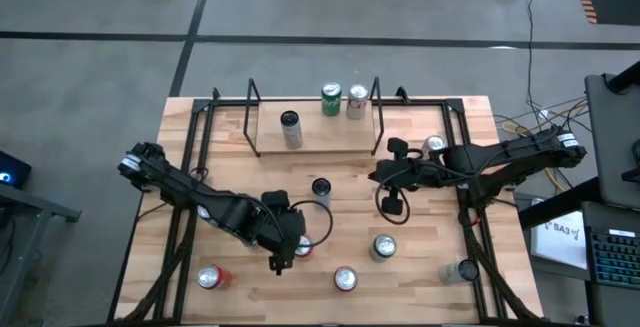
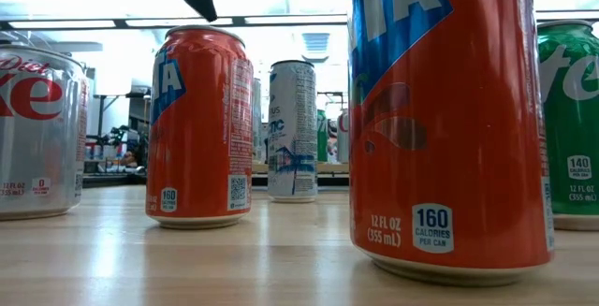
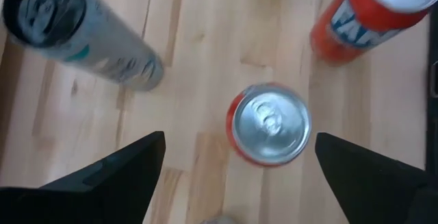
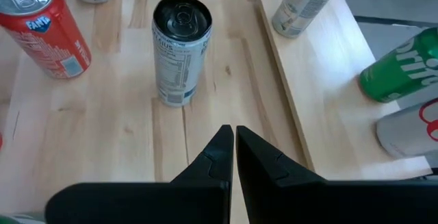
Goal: Sort soda cans
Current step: Put the top red soda can on the shelf
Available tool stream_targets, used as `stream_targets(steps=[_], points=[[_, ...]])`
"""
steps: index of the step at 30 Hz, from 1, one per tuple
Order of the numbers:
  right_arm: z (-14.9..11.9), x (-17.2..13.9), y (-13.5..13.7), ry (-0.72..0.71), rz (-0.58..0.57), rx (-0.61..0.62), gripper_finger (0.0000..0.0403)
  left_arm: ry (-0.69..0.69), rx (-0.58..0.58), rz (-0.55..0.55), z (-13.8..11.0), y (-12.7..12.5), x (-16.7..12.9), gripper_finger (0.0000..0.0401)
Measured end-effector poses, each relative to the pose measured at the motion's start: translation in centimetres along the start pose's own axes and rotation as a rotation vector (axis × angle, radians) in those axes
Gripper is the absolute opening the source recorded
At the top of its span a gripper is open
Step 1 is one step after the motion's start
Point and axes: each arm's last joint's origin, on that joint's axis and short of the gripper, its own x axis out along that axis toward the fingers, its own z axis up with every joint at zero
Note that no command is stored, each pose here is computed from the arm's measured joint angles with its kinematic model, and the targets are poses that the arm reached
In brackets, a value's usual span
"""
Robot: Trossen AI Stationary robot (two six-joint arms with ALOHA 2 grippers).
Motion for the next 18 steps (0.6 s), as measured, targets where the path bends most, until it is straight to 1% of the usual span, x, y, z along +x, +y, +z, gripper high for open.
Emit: stream_targets(steps=[4, 8, 11, 15, 18], points=[[0.0, 0.0, 0.0, 0.002, 0.001, -0.008, 0.0009, -0.04, 0.009, -0.024, 0.3, -0.3, 0.1, 0.0363], [0.0, 0.0, 0.0, 0.002, 0.003, -0.015, 0.0009, -0.038, 0.008, -0.025, 0.0, -0.4, 0.5, 0.0363], [0.0, 0.0, 0.0, 0.003, 0.003, -0.016, 0.0009, -0.062, 0.004, -0.041, -0.2, -0.7, 1.2, 0.0363], [-0.1, 0.0, 0.1, 0.01, 0.05, -0.016, 0.0009, -0.054, 0.001, -0.047, -0.9, -1.0, 1.9, 0.0363], [-0.1, 0.0, 0.2, 0.01, 0.053, -0.016, 0.0009, -0.07, -0.011, -0.038, -1.1, -1.2, 2.0, 0.0363]])
